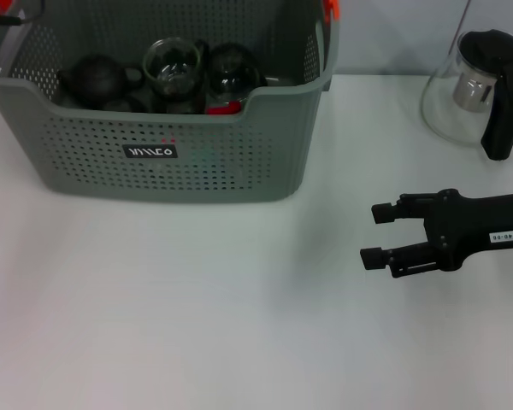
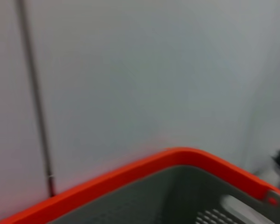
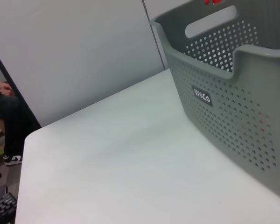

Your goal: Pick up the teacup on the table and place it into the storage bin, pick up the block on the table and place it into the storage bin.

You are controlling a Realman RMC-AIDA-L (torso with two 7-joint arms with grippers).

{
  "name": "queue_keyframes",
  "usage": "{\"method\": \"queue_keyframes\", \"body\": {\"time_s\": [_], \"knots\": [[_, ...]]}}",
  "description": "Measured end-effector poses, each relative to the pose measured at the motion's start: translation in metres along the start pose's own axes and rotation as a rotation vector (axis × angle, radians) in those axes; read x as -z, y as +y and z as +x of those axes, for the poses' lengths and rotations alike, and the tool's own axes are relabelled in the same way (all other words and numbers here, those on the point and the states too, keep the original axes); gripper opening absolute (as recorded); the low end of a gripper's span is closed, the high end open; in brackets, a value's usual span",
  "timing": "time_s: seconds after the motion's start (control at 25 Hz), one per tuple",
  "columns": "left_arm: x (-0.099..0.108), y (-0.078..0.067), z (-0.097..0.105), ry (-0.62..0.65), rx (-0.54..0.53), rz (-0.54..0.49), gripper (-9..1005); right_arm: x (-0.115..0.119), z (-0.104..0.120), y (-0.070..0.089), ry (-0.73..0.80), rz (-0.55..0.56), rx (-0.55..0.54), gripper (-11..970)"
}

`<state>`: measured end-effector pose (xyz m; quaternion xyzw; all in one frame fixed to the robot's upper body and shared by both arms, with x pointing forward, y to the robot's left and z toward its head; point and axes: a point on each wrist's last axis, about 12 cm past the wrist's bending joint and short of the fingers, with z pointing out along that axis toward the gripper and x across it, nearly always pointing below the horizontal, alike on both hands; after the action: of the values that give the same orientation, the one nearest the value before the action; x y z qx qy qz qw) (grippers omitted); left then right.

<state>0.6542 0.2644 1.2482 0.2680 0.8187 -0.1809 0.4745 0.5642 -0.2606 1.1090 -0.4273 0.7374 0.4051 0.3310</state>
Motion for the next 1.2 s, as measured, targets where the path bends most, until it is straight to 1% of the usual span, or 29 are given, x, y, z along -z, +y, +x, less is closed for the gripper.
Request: {"method": "queue_keyframes", "body": {"time_s": [0.08,0.2,0.36,0.48,0.56,0.68,0.76,0.8,0.92,1.08,1.2], "knots": [[-0.006,0.004,0.004,-0.015,0.029,-0.025,263,0.000,-0.001,0.000,-0.003,0.002,0.000,930],[-0.012,0.005,0.010,-0.010,0.054,-0.031,278,0.001,-0.001,-0.001,-0.006,0.004,0.004,930],[-0.012,0.005,0.016,-0.009,0.074,-0.033,299,0.001,-0.002,-0.001,-0.007,0.005,0.006,930],[-0.006,0.004,0.020,-0.038,0.088,-0.016,447,0.002,-0.002,-0.001,-0.011,0.010,0.009,930],[0.001,-0.001,0.024,-0.071,0.087,0.031,546,0.002,-0.002,-0.001,-0.012,0.010,0.009,930],[0.017,-0.019,0.035,-0.138,0.062,0.169,753,0.004,-0.002,0.000,-0.026,0.010,0.020,930],[0.030,-0.031,0.043,-0.195,0.055,0.250,792,0.007,-0.002,0.000,-0.052,0.013,0.030,930],[0.037,-0.037,0.047,-0.224,0.054,0.287,811,0.011,-0.001,0.002,-0.094,0.009,0.038,930],[0.053,-0.050,0.062,-0.276,0.053,0.386,870,0.015,0.000,0.004,-0.136,0.003,0.039,930],[0.065,-0.059,0.086,-0.295,0.084,0.447,948,0.019,-0.001,0.008,-0.191,-0.006,0.046,931],[0.068,-0.063,0.107,-0.297,0.103,0.483,949,0.018,-0.002,0.009,-0.192,-0.008,0.067,931]]}}
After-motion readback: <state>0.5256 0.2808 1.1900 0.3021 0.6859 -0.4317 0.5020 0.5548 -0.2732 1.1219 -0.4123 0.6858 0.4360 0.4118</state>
